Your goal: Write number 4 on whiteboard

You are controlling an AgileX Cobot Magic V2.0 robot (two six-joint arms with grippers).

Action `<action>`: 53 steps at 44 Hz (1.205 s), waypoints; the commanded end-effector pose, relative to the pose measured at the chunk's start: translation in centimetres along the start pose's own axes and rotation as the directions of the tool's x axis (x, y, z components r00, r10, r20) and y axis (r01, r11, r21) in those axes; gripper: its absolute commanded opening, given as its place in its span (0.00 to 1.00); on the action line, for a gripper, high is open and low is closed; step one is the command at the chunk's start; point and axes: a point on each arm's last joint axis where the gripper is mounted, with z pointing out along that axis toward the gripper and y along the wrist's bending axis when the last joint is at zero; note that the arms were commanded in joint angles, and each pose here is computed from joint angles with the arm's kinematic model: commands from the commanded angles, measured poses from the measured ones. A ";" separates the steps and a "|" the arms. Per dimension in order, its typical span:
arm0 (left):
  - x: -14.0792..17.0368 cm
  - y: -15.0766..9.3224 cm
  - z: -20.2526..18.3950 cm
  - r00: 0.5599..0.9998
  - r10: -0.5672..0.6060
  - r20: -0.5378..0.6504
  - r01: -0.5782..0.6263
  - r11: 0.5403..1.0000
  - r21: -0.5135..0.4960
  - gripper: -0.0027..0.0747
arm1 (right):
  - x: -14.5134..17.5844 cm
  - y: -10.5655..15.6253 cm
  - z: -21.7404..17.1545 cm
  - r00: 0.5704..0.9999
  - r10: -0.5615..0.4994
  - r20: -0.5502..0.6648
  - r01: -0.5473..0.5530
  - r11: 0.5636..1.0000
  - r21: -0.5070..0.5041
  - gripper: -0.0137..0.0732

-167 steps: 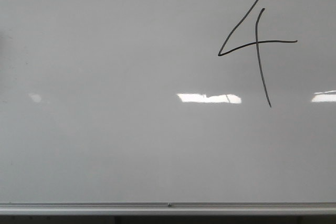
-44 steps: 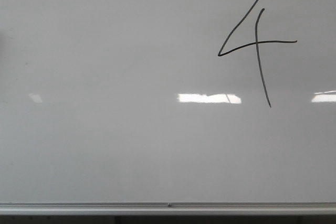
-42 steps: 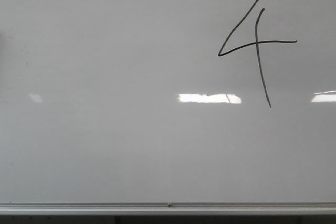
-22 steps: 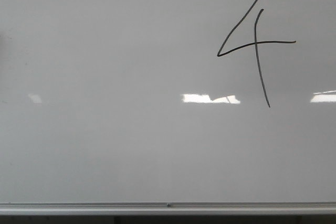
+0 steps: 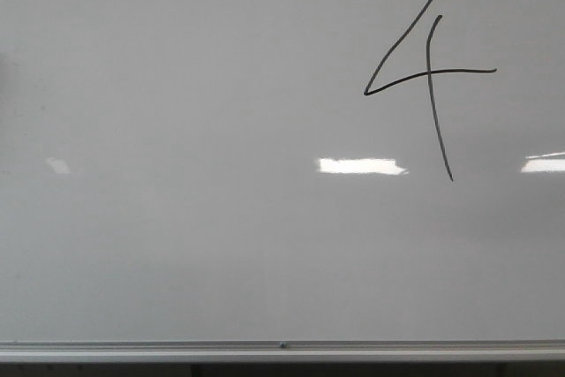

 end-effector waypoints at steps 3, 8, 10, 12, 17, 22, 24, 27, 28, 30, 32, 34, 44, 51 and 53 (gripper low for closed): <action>-0.7 -0.1 -0.1 0.995 -0.011 0.097 0.010 1.000 0.013 0.01 | 0.7 -0.4 -0.5 0.994 0.012 0.110 -0.020 0.997 0.071 0.03; -0.7 -0.1 -0.1 0.995 -0.011 0.097 0.010 1.000 0.013 0.01 | 1.8 -0.3 -0.7 0.993 0.018 0.117 -0.027 0.997 0.070 0.03; -0.7 -0.1 -0.1 0.995 -0.011 0.097 0.010 1.000 0.013 0.01 | 2.2 -0.2 -0.7 0.993 0.027 0.118 -0.035 0.997 0.069 0.03; -0.7 -0.1 -0.1 0.995 -0.011 0.097 0.010 1.000 0.013 0.01 | 2.4 -0.2 -0.8 0.994 0.037 0.104 -0.044 0.997 0.065 0.03; -0.7 -0.1 -0.1 0.995 -0.011 0.097 0.010 1.000 0.013 0.01 | 2.5 -0.2 -0.8 0.994 0.063 0.092 -0.069 0.996 0.061 0.03; -0.7 -0.1 -0.1 0.995 -0.011 0.097 0.010 1.000 0.013 0.01 | 2.6 -0.2 -0.8 0.994 0.071 0.084 -0.076 0.995 0.060 0.03; -0.7 -0.1 -0.1 0.995 -0.011 0.097 0.010 1.000 0.013 0.01 | 2.6 -0.2 -0.8 0.994 0.071 0.081 -0.076 0.995 0.060 0.03; -0.7 -0.1 -0.1 0.995 -0.011 0.097 0.010 1.000 0.013 0.01 | 2.6 -0.2 -0.8 0.994 0.070 0.080 -0.075 0.995 0.060 0.03; -0.7 -0.1 -0.1 0.995 -0.011 0.097 0.010 1.000 0.013 0.01 | 2.6 -0.2 -0.8 0.994 0.070 0.080 -0.075 0.995 0.060 0.03; -0.7 -0.1 -0.1 0.995 -0.011 0.097 0.010 1.000 0.013 0.01 | 2.6 -0.2 -0.8 0.994 0.070 0.080 -0.075 0.995 0.060 0.03; -0.7 -0.1 -0.1 0.995 -0.011 0.097 0.010 1.000 0.013 0.01 | 2.6 -0.2 -0.8 0.994 0.070 0.080 -0.075 0.995 0.060 0.03; -0.7 -0.1 -0.1 0.995 -0.011 0.097 0.010 1.000 0.013 0.01 | 2.6 -0.2 -0.8 0.994 0.070 0.080 -0.075 0.995 0.060 0.03; -0.7 -0.1 -0.1 0.995 -0.011 0.097 0.010 1.000 0.013 0.01 | 2.6 -0.2 -0.8 0.994 0.070 0.080 -0.075 0.995 0.060 0.03; -0.7 -0.1 -0.1 0.995 -0.011 0.097 0.010 1.000 0.013 0.01 | 2.6 -0.2 -0.8 0.994 0.070 0.080 -0.075 0.995 0.060 0.03; -0.7 -0.1 -0.1 0.995 -0.011 0.097 0.010 1.000 0.013 0.01 | 2.6 -0.2 -0.8 0.994 0.070 0.080 -0.075 0.995 0.060 0.03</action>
